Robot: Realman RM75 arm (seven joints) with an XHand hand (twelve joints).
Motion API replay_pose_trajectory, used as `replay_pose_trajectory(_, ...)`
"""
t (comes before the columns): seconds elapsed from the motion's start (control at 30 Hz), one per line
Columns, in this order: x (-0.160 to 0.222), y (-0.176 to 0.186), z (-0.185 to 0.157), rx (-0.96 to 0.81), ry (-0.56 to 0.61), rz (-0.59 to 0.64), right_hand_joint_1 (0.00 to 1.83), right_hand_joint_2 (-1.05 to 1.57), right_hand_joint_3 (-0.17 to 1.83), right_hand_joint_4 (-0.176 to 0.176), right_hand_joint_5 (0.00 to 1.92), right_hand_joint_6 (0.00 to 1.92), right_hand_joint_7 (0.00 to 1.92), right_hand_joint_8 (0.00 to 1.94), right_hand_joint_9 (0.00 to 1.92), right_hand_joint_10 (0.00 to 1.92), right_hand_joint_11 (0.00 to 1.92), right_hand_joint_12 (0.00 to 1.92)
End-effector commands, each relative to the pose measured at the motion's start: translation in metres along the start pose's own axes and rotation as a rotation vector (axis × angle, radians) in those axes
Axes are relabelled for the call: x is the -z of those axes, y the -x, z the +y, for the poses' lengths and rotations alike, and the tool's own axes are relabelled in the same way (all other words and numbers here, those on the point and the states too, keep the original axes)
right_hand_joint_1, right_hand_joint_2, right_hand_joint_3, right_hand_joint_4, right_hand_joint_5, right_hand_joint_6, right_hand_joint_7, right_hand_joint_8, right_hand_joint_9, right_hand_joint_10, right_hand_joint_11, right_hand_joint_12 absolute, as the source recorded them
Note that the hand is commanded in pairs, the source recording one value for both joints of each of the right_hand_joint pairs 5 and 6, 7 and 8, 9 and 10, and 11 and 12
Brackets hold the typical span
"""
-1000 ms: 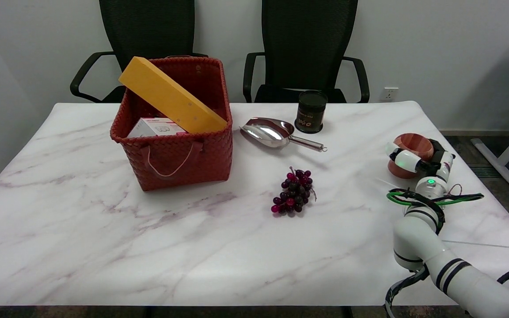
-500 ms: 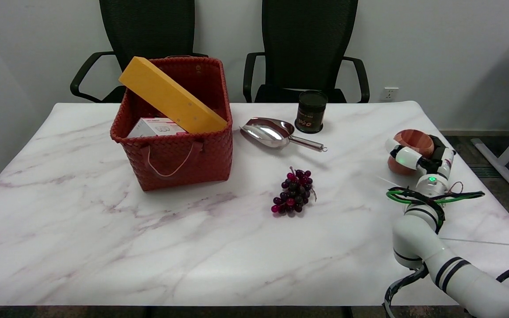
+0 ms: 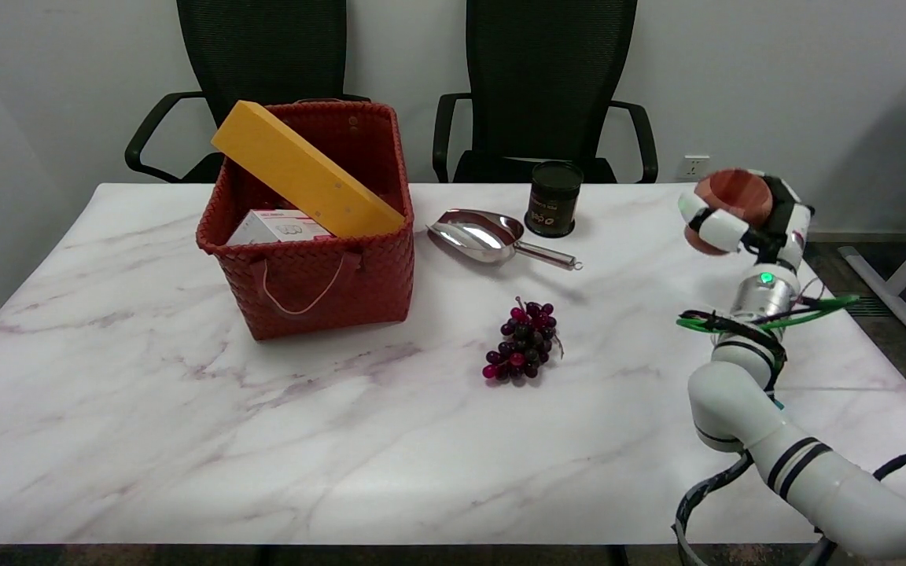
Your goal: Pick up the wooden mortar.
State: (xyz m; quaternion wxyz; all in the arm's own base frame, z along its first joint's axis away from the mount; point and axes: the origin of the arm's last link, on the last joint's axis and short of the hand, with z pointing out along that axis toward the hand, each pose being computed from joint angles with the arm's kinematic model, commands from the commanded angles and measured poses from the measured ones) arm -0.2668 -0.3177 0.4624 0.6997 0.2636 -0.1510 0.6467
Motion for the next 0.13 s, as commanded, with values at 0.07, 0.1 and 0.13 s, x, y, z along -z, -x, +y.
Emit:
replay_pose_trajectory(0.07, -0.011, 0.075, -0.101, -0.071, -0.296, -0.218, 1.29, 1.14, 1.36, 0.000, 1.12, 1.12, 0.98, 0.98, 0.73, 0.73, 0.72, 0.72)
replay_pose_trajectory(0.1, -0.012, 0.084, -0.107, -0.075, -0.306, -0.237, 1.29, 1.13, 1.37, 0.000, 1.12, 1.12, 0.98, 0.98, 0.73, 0.73, 0.71, 0.71)
replay_pose_trajectory(0.13, -0.012, 0.089, -0.110, -0.076, -0.312, -0.249, 1.29, 1.12, 1.37, 0.000, 1.12, 1.12, 0.98, 0.98, 0.73, 0.73, 0.71, 0.71)
